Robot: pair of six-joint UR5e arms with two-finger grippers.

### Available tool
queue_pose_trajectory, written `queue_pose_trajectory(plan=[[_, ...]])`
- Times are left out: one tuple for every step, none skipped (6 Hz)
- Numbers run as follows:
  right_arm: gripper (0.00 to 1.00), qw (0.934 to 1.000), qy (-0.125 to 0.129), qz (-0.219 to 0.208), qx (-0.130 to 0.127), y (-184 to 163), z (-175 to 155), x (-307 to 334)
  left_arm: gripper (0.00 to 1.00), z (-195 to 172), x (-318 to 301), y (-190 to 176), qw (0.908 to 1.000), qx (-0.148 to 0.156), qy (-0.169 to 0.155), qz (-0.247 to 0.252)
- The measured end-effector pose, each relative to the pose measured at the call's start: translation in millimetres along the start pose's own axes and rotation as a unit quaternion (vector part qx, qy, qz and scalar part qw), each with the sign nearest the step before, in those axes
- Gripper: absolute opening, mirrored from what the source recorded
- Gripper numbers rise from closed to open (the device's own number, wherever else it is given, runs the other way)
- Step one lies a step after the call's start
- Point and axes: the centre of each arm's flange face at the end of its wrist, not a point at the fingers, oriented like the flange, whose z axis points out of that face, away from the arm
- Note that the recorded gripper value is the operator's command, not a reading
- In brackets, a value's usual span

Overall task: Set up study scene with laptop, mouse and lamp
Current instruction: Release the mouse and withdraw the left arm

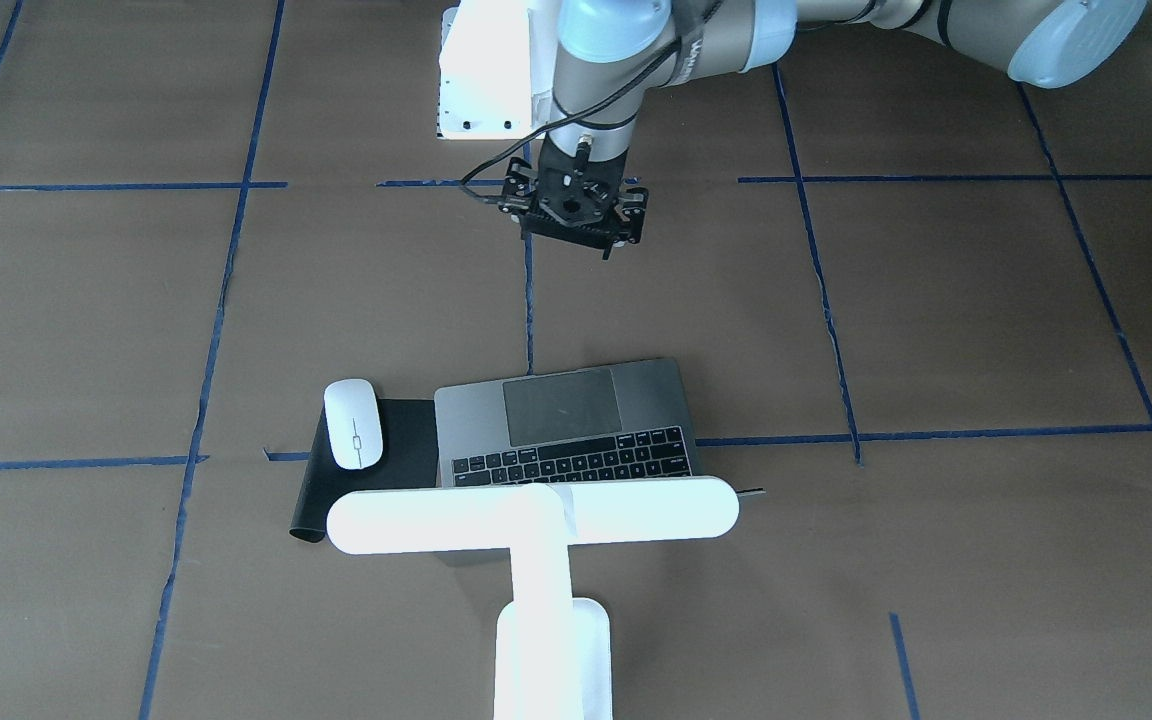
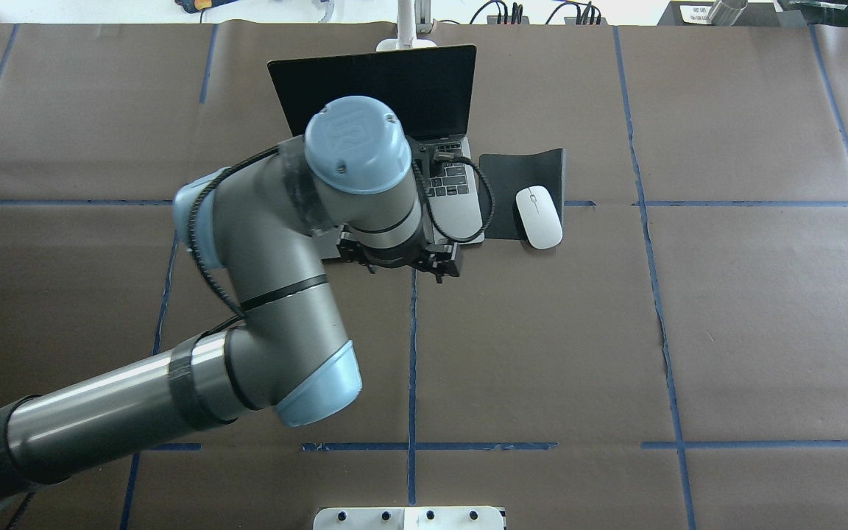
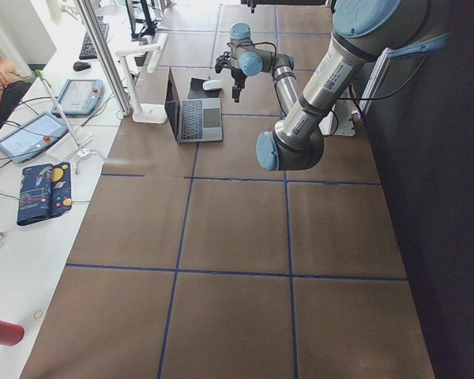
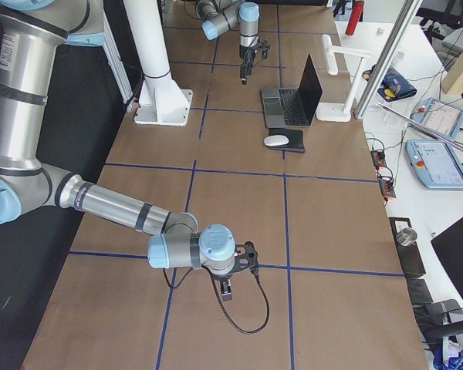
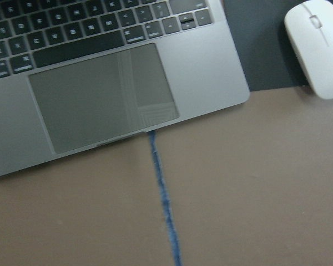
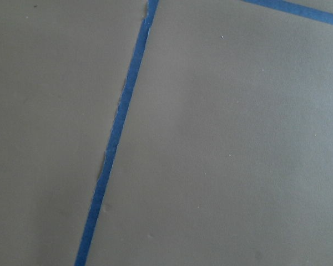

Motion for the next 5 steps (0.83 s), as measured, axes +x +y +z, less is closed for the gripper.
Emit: queue_pose_trajectory(plan=[[1.0,1.0,0.0,0.0,-0.001,1,1,1,1.0,-21,-55,23,0.9991,0.004,-0.009,0.042],[1.0,1.0,0.001,0.001,-0.002,2,2,2,1.0,-36,-109,39,0.9967,0.0,-0.018,0.079],[1.0,1.0,0.001,0.002,-0.003,2,2,2,1.0,-51,-169,49,0.9924,-0.004,-0.036,0.118],[1.0,1.0,0.001,0.002,-0.002,2,2,2,1.0,-66,-230,54,0.9885,-0.013,-0.05,0.142],[1.0,1.0,0.0,0.0,-0.001,1,2,2,1.0,-82,-292,60,0.9859,-0.026,-0.056,0.156]])
